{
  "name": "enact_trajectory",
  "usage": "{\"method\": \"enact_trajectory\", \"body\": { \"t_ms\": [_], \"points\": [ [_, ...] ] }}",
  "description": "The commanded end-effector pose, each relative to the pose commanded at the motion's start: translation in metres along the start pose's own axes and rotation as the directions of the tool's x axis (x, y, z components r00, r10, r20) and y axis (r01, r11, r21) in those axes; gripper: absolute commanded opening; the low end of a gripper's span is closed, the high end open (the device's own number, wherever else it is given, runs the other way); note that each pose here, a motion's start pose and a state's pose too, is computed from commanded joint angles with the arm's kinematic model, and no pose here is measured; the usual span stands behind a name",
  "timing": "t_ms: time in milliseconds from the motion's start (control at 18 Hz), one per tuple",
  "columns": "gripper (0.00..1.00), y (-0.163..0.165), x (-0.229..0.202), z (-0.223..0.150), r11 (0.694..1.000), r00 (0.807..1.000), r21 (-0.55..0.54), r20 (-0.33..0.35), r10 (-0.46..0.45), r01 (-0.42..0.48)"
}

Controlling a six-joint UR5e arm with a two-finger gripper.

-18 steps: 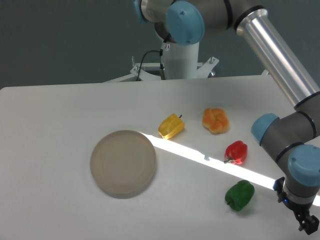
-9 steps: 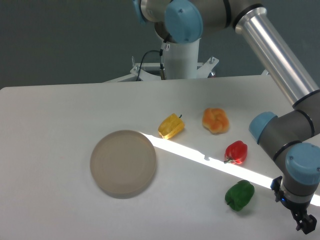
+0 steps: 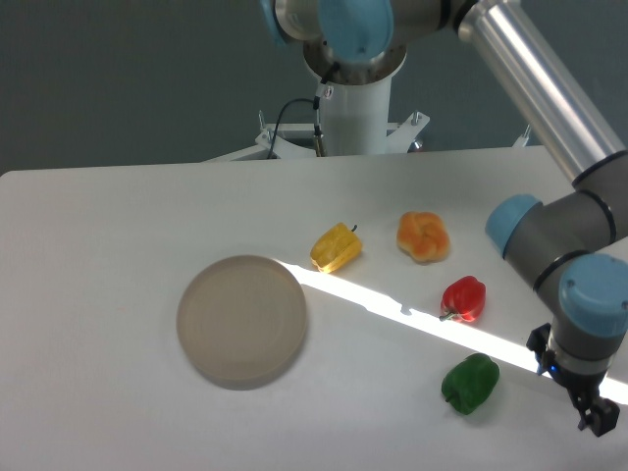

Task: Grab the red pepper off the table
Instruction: 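Raise the open gripper and move it above the small red pepper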

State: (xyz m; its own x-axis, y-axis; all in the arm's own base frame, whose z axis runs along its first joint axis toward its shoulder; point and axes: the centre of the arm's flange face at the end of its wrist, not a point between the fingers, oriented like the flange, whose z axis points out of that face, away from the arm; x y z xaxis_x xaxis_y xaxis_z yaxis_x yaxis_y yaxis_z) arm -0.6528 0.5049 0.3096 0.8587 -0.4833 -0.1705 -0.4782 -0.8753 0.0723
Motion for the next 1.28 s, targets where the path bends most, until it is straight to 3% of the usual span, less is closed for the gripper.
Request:
{"method": "enact_trajectory", "body": {
  "t_ms": [222,444,500,556,611,722,833,1278],
  "points": [
    [1.00,0.039,0.021,0.004,0.999,0.997,0.016,-0.051,-0.050,0.051],
    [1.00,0.042,0.052,0.004,0.995,0.990,0.032,-0.101,-0.095,0.099],
    [1.00,0.041,0.061,0.003,0.987,0.983,0.054,-0.116,-0.144,0.151],
    [1.00,0.044,0.070,-0.002,0.957,0.959,0.120,-0.141,-0.245,0.262],
    [1.00,0.040,0.072,-0.009,0.935,0.944,0.164,-0.153,-0.292,0.316],
    [1.00,0.028,0.095,-0.009,0.887,0.897,0.172,-0.204,-0.393,0.428],
    [1.00,0.027,0.111,-0.007,0.857,0.872,0.174,-0.179,-0.456,0.484],
    [1.00,0.029,0.155,0.012,0.848,0.852,0.142,-0.217,-0.477,0.511]
  ]
}}
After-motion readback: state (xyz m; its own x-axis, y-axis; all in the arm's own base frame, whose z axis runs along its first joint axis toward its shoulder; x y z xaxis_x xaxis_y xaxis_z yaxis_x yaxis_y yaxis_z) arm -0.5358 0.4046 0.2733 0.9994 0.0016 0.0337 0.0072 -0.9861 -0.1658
